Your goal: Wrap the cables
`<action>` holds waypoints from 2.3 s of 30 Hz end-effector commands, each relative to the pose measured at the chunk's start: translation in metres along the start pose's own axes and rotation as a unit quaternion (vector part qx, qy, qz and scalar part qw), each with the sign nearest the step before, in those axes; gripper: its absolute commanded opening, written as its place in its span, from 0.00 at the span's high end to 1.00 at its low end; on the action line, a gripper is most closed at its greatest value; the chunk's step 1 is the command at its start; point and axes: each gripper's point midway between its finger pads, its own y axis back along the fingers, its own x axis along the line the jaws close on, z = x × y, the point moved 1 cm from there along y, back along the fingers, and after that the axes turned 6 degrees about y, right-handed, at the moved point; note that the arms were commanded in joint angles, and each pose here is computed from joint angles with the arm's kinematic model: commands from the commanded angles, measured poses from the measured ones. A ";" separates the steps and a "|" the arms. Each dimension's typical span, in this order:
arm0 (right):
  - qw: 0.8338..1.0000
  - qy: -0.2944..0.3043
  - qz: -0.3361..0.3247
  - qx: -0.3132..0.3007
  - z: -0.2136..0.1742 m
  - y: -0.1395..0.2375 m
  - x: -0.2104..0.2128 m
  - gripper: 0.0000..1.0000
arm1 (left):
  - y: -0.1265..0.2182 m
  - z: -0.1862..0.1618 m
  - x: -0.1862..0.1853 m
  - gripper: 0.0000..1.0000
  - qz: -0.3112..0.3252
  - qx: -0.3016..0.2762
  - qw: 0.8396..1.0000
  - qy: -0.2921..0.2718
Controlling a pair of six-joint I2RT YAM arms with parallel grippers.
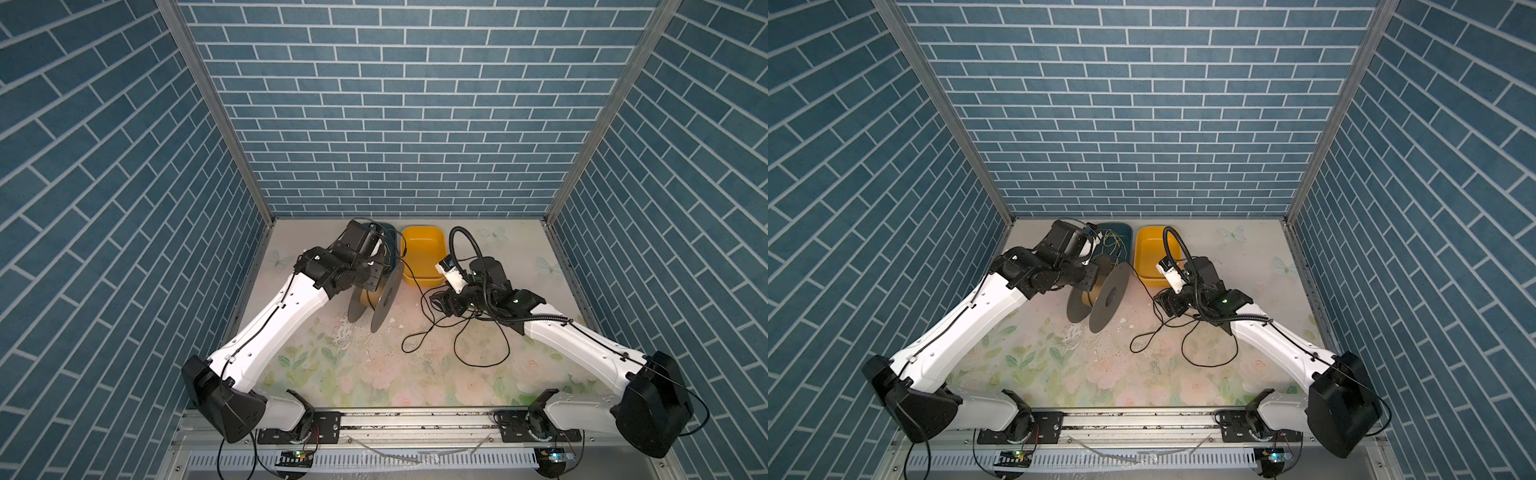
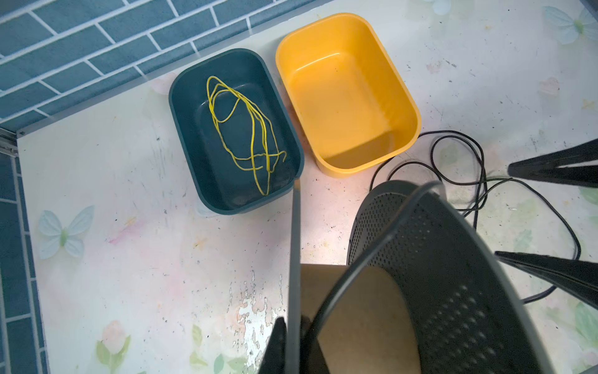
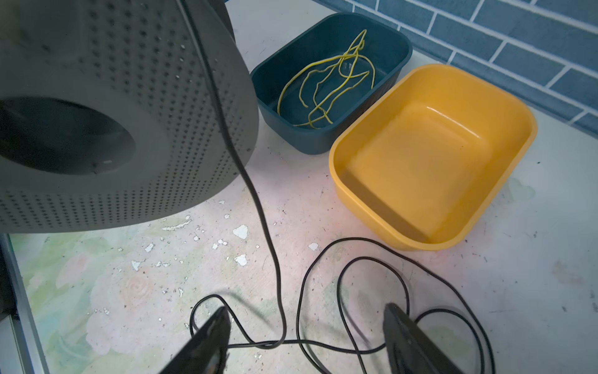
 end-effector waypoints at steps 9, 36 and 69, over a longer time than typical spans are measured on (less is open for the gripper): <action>0.991 -0.040 0.090 -0.087 0.025 -0.039 0.018 0.40 | 0.032 0.023 -0.001 1.00 -0.011 -0.015 1.000 0.014; 0.986 -0.142 0.013 -0.088 0.017 -0.080 -0.021 1.00 | 0.084 0.048 -0.024 1.00 -0.151 -0.044 0.986 0.055; 0.995 -0.095 0.015 -0.010 -0.028 -0.016 0.002 0.24 | 0.149 0.105 -0.001 1.00 -0.143 -0.175 0.970 0.090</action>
